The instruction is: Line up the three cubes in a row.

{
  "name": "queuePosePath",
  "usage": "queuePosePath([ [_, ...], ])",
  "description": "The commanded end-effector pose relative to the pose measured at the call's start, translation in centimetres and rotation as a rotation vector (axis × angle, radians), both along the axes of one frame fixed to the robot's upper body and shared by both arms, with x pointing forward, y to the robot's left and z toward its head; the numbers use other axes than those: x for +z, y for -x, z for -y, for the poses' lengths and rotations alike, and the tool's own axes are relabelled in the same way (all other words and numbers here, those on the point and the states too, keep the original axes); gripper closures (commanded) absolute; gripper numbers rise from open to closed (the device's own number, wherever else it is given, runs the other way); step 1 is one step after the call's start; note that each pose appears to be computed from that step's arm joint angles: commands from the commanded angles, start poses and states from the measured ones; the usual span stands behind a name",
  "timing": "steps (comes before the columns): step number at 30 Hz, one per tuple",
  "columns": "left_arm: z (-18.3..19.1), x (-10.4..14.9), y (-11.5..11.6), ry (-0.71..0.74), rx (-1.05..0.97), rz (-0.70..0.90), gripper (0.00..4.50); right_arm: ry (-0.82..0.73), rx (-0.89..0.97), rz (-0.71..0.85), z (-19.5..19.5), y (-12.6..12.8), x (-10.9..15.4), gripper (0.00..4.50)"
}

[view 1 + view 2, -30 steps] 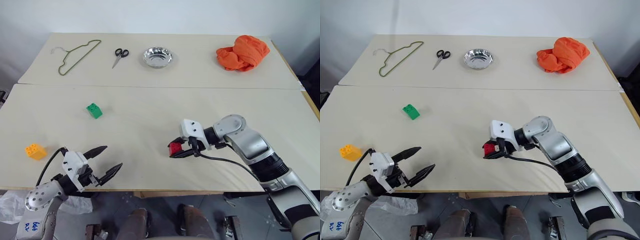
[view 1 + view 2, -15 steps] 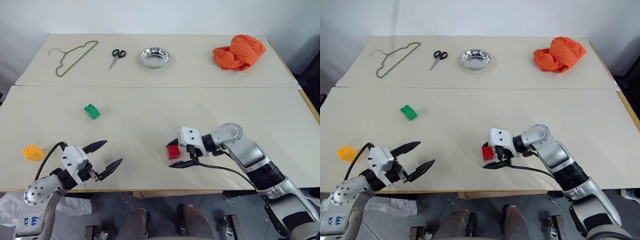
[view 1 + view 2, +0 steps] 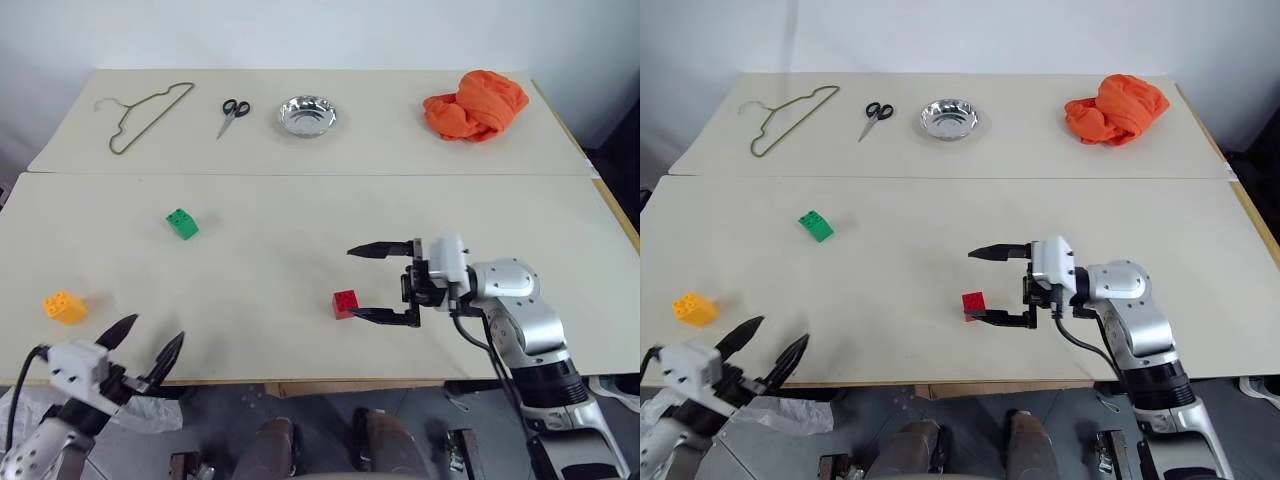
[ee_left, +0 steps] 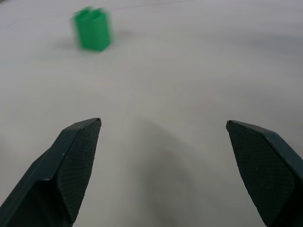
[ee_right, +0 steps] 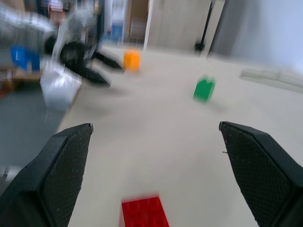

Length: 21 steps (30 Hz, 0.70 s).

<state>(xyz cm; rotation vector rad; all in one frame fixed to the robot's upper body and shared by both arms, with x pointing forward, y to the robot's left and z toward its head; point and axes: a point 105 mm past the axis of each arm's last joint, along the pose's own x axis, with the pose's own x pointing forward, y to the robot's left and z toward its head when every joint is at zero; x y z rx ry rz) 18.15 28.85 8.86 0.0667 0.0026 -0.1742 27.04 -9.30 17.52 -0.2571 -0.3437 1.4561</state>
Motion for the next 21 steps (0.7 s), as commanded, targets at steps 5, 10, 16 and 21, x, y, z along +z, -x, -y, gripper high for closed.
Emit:
queuePosePath([
  [5, -1.3, 0.8, 0.4, 0.016, 0.116, 0.060, 0.00, -0.071, -0.123, 0.025, 2.6, 0.5, -0.5, 0.02],
  [10, 0.9, 3.5, -4.7, 0.036, 0.056, 0.133, 0.00, -0.068, -0.168, 0.016, 3.4, 0.6, -1.0, 0.02],
  [16, 3.5, 5.7, -11.3, 0.070, 0.222, 0.134, 0.00, -0.040, -0.166, -0.037, 3.4, 1.4, -1.9, 0.02],
  [21, 5.2, 5.7, -15.6, 0.153, 0.446, 0.102, 0.00, -0.038, -0.165, -0.054, 3.0, 1.7, -2.2, 0.02],
])
